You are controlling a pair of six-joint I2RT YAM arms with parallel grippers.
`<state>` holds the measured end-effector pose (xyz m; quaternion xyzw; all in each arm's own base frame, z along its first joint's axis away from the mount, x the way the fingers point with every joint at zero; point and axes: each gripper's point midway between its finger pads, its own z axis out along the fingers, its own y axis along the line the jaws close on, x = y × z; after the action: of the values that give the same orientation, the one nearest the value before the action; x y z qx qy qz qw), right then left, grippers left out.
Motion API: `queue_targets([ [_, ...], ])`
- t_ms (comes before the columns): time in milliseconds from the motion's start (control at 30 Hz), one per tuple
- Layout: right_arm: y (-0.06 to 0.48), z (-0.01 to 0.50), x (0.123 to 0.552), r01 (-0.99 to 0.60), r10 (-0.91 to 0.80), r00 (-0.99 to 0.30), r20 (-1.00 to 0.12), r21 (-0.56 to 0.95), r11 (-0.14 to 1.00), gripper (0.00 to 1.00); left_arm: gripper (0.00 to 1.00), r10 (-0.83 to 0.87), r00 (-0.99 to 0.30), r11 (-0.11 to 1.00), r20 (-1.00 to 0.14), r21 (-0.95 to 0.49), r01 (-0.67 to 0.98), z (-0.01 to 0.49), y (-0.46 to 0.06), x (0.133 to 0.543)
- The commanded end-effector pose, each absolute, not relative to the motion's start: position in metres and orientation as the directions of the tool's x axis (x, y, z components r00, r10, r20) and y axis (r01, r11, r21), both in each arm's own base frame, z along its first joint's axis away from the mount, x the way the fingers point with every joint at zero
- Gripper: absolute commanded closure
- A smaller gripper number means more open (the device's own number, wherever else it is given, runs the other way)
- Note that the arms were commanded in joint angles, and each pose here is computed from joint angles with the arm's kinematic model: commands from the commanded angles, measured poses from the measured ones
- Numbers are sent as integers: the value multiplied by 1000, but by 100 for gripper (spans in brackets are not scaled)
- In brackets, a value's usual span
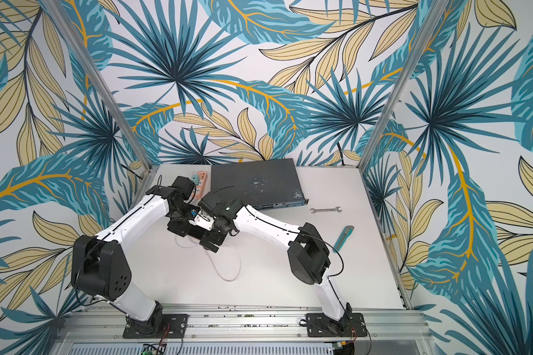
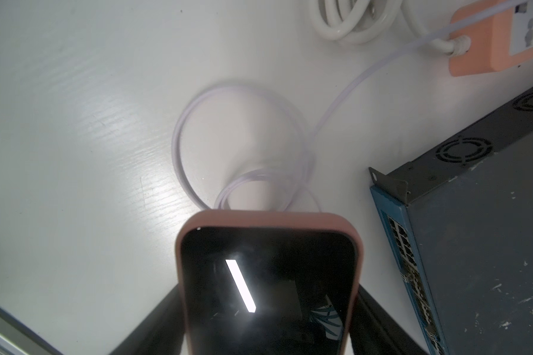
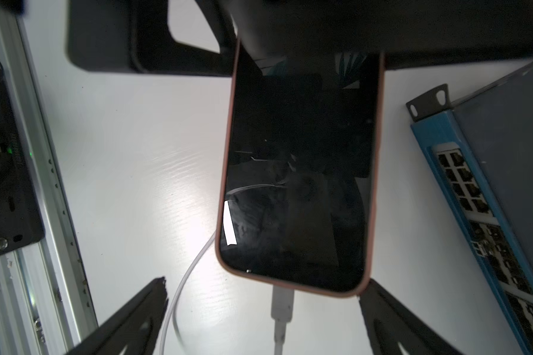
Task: Plug the charging cable into the phone
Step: Insert the charging cable into the phone.
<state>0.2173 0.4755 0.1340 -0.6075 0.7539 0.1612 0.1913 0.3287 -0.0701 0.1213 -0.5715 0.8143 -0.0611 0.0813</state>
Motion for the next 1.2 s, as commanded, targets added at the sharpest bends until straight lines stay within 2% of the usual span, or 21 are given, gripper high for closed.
queue_targets([
  [0,487,148,226,-974,-814,-179,-553,-15,225,0,100,-934,-357,354,-20,-190,-916,124,-80,321],
  [333,469,148,225,-969,-809,-196,-554,-14,245,0,100,-936,-351,349,-24,-193,-917,125,-76,318],
  [633,427,153,222,-964,-809,-205,-552,-31,265,0,100,-930,-366,365,-35,-205,-908,127,-74,321],
  [933,405,193,224,-952,-686,-278,-672,100,288,0,100,-882,-468,468,-58,-217,-857,132,-78,330],
  [1167,388,215,247,-915,-572,-383,-725,214,342,0,100,-840,-535,541,-86,-198,-817,142,-75,331],
])
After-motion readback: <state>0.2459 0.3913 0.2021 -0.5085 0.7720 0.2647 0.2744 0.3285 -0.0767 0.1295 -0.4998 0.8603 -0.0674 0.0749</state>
